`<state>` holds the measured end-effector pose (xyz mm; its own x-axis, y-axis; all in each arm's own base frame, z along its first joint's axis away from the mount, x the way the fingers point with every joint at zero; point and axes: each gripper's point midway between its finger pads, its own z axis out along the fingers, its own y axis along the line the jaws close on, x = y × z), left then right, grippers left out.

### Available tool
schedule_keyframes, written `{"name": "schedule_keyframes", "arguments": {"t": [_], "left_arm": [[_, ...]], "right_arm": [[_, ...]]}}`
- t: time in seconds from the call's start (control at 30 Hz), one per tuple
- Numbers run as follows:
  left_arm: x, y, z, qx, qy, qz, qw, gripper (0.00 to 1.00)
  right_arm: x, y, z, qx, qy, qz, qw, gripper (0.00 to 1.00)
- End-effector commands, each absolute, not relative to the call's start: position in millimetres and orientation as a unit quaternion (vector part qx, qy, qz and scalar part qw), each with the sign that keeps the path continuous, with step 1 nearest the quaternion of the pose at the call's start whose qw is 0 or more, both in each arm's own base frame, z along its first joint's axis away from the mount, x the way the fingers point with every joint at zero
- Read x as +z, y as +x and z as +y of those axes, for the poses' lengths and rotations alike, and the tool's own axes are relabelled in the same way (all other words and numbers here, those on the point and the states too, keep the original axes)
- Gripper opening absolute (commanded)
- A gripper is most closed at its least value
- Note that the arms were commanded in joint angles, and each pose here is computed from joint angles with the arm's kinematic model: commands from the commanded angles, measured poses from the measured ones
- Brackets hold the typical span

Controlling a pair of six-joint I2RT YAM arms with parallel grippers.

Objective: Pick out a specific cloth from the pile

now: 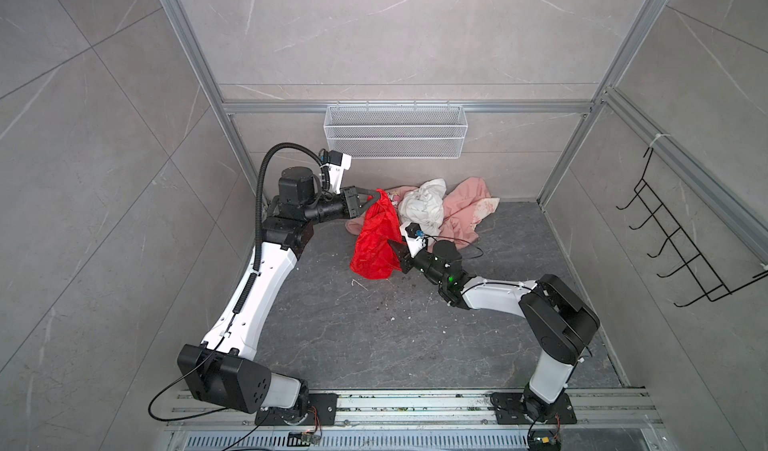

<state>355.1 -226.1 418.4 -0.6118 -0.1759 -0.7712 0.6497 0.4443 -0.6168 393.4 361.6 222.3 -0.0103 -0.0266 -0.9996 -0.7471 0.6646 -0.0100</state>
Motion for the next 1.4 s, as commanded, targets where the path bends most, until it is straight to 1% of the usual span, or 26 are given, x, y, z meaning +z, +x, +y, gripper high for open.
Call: {"name": "schedule_keyframes", "arguments": {"t": [0.0,0.33,0.57,0.93,1.37], "left_arm": [[465.1,340.2,-222.3,-0.496,0.199,0.699,0.476,0.00],[466.1,348.3,-220.8,-0.487,0.190,0.702,0.484,0.00],[483.5,346.8,-217.2,-0.480,0.187,0.696,0.500,0.00],[505.1,333.1,-211.0,-0.479,0.182,0.685,0.517,0.00],[527.1,309.1,-200.4,-0.454,0.174,0.684,0.544,0.00]], "right_arm": [[261.4,384.6,358.7,0.302,-0.287,0.618,0.667,0.17],[285.7,378.2,357.5,0.310,-0.287,0.607,0.673,0.11],[299.1,373.8,354.7,0.308,-0.289,0.600,0.680,0.08],[336.4,360.6,347.1,0.296,-0.297,0.587,0.693,0.05],[381.1,334.9,330.9,0.284,-0.304,0.587,0.694,0.03]]}}
